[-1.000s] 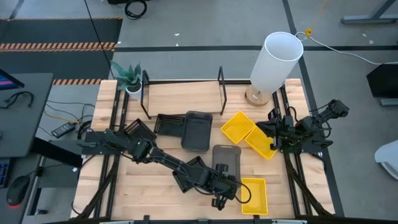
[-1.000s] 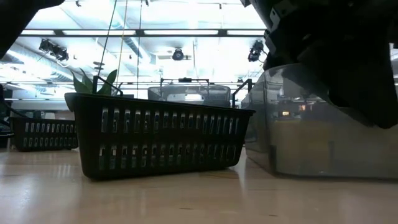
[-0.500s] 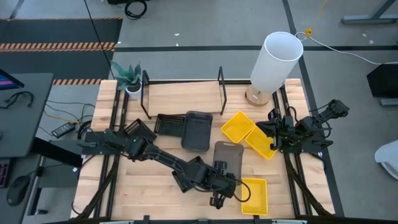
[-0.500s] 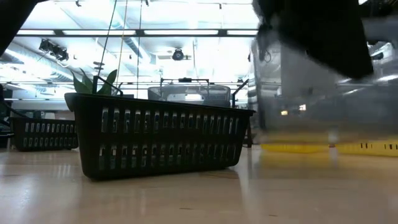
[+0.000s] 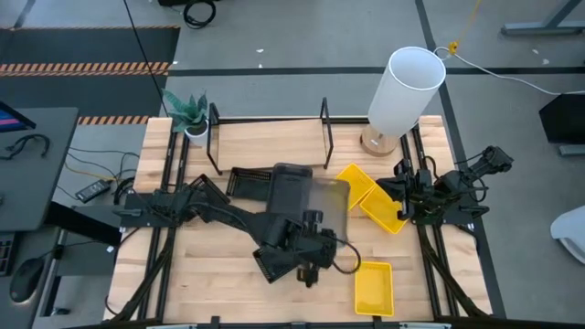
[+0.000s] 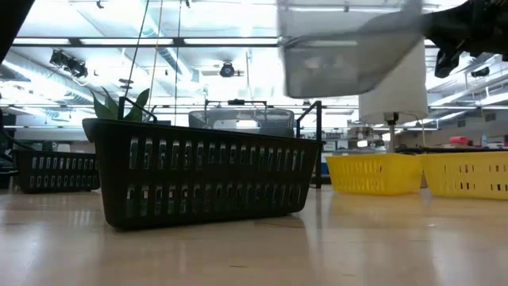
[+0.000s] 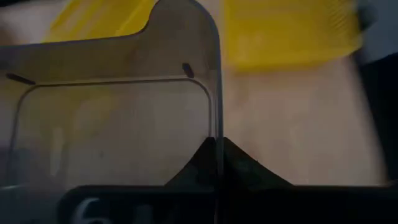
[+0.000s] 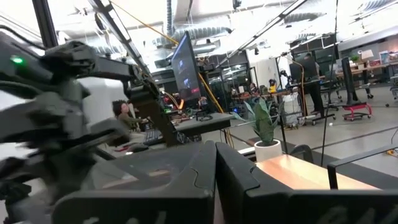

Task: Stack baskets on shelf by color
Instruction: Stack the bottom black bin on top of the top black bin

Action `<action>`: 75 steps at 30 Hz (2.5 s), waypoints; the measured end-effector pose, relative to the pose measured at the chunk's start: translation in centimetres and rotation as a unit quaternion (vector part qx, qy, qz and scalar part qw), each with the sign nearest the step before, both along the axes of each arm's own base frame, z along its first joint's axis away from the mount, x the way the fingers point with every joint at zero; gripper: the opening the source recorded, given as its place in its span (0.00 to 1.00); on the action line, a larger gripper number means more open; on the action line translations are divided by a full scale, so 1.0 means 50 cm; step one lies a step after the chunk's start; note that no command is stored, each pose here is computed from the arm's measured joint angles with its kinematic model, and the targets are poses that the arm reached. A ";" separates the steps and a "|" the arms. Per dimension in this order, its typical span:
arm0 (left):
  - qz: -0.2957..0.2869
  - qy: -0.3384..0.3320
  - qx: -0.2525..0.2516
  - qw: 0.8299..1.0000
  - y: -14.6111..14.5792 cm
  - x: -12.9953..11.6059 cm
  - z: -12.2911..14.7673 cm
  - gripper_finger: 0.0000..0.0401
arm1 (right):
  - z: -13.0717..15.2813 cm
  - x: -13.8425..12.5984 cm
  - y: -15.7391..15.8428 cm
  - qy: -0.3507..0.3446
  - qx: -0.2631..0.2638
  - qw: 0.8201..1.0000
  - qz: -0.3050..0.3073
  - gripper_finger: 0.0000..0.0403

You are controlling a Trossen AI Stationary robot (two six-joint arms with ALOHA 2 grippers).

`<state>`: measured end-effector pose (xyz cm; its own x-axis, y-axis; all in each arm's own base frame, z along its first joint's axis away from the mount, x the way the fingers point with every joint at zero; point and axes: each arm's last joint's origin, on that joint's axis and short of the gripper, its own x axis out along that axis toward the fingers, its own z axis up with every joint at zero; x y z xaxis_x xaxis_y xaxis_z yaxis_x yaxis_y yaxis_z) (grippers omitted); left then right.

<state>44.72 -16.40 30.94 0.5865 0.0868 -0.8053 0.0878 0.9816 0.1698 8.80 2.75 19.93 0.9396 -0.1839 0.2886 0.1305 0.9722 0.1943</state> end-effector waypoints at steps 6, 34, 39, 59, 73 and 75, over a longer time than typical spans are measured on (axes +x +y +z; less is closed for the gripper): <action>0.009 0.046 0.036 0.998 0.050 -0.001 -0.010 0.01 | 0.000 0.000 0.000 0.000 0.000 1.000 0.000 0.04; 0.028 0.070 0.081 0.994 0.186 -0.139 0.029 0.01 | 0.001 0.000 0.000 -0.002 0.001 1.000 0.000 0.04; 0.020 0.022 0.043 0.999 0.197 -0.176 -0.004 0.01 | 0.001 0.000 0.000 -0.002 0.001 1.000 0.000 0.04; 0.025 0.012 -0.025 0.999 0.217 -0.176 -0.091 0.02 | 0.001 0.000 0.000 -0.002 0.001 1.000 0.000 0.04; 0.036 0.006 -0.013 0.999 0.219 -0.175 -0.091 0.28 | 0.001 0.000 0.000 -0.002 0.001 1.000 0.000 0.04; 0.037 0.003 -0.012 0.999 0.219 -0.174 -0.090 0.34 | 0.001 0.000 0.000 -0.001 0.001 1.000 0.000 0.04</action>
<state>36.01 -5.45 26.42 0.5750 0.1106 -0.8107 0.0158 0.9891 0.1461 8.79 2.74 19.96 0.9387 -0.1847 0.2911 0.1303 0.9718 0.1963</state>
